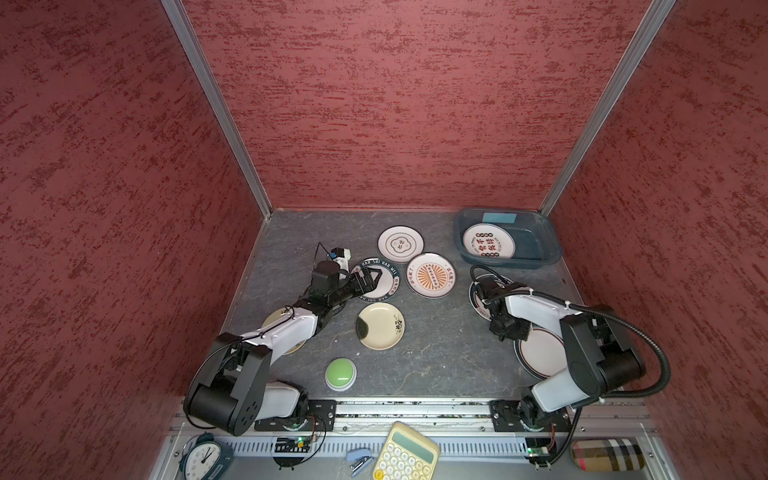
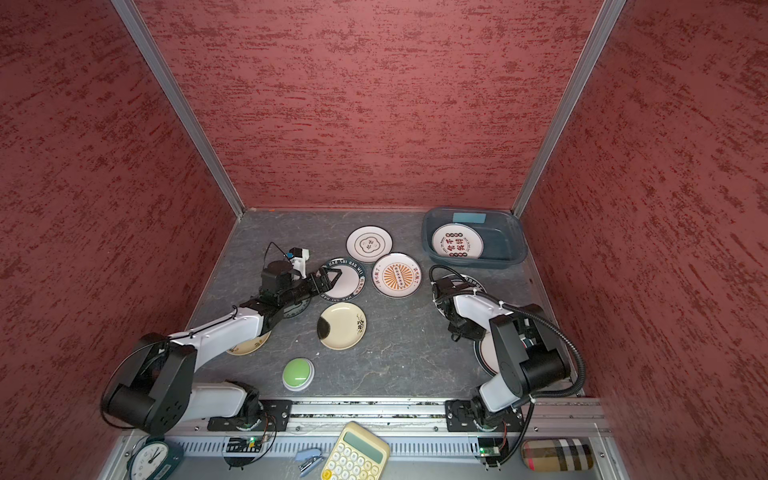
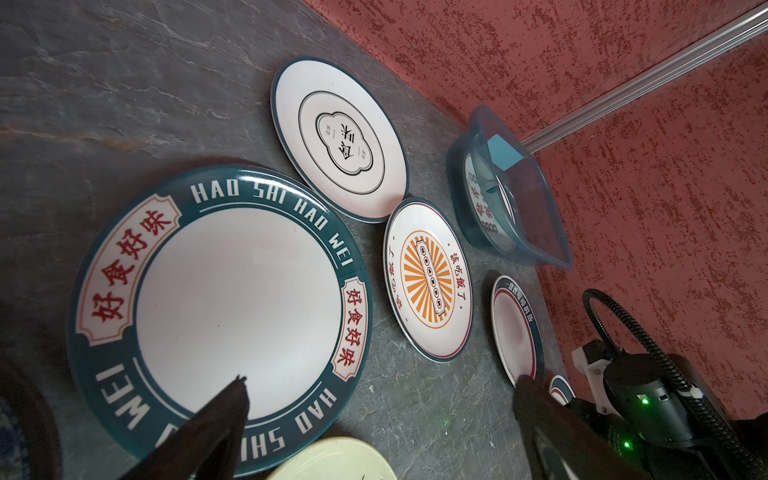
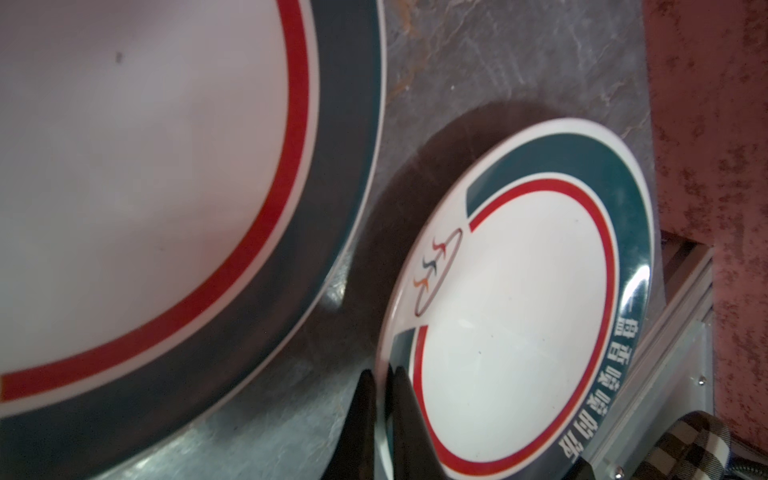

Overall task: Place the plates into the plastic bin on the countertop
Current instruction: 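Close the right gripper on the rim of the small green-rimmed plate, then lift the green-rimmed plate on edge with the right gripper toward the bin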

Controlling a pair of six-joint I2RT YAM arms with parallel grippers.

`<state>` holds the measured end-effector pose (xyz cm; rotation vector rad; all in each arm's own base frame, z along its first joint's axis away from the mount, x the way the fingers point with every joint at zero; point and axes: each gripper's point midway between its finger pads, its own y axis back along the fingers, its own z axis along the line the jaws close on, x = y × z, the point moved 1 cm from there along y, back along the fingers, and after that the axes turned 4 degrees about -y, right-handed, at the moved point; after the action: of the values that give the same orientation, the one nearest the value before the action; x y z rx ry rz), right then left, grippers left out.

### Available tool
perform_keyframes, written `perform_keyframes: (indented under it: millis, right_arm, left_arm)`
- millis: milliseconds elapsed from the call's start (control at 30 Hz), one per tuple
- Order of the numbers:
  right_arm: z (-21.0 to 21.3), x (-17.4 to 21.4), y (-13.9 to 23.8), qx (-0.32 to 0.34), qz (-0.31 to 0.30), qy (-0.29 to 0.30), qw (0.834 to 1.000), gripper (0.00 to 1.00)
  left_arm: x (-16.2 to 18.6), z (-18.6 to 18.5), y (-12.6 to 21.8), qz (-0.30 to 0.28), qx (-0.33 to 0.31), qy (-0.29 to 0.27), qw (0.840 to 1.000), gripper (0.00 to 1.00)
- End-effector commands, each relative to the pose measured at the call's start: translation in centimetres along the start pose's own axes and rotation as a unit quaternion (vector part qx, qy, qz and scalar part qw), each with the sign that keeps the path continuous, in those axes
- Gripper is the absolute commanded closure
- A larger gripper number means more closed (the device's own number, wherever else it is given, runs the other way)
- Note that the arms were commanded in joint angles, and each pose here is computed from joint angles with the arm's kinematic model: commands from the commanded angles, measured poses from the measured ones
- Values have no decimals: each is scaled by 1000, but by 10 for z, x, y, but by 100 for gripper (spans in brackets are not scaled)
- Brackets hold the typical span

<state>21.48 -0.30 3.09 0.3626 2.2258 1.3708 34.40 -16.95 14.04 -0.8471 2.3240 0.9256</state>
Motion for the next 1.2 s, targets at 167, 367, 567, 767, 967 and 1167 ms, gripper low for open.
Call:
perform_keyframes:
  millis: [167, 367, 567, 767, 967, 1167]
  right_arm:
    - [3, 2, 11, -26, 2, -24, 999, 100]
    - [7, -2, 20, -39, -5, -21, 999, 100]
    - [23, -7, 40, -65, -17, -7, 998, 100]
    - [51, -19, 84, -159, -26, -19, 987, 100]
    - [61, -38, 131, -239, -48, -38, 969, 100]
    - [71, -55, 166, -289, -64, -42, 954, 100]
  left_arm:
    - [3, 8, -1, 4, -13, 6, 1000, 1]
    - [3, 7, -1, 5, -9, 5, 1000, 1]
    - [3, 6, -1, 4, -7, 4, 1000, 1]
    - [1, -3, 2, -4, 13, -18, 1000, 0]
    - [2, -14, 4, -8, 20, -45, 999, 0]
    - [4, -28, 5, -11, 39, -68, 997, 0]
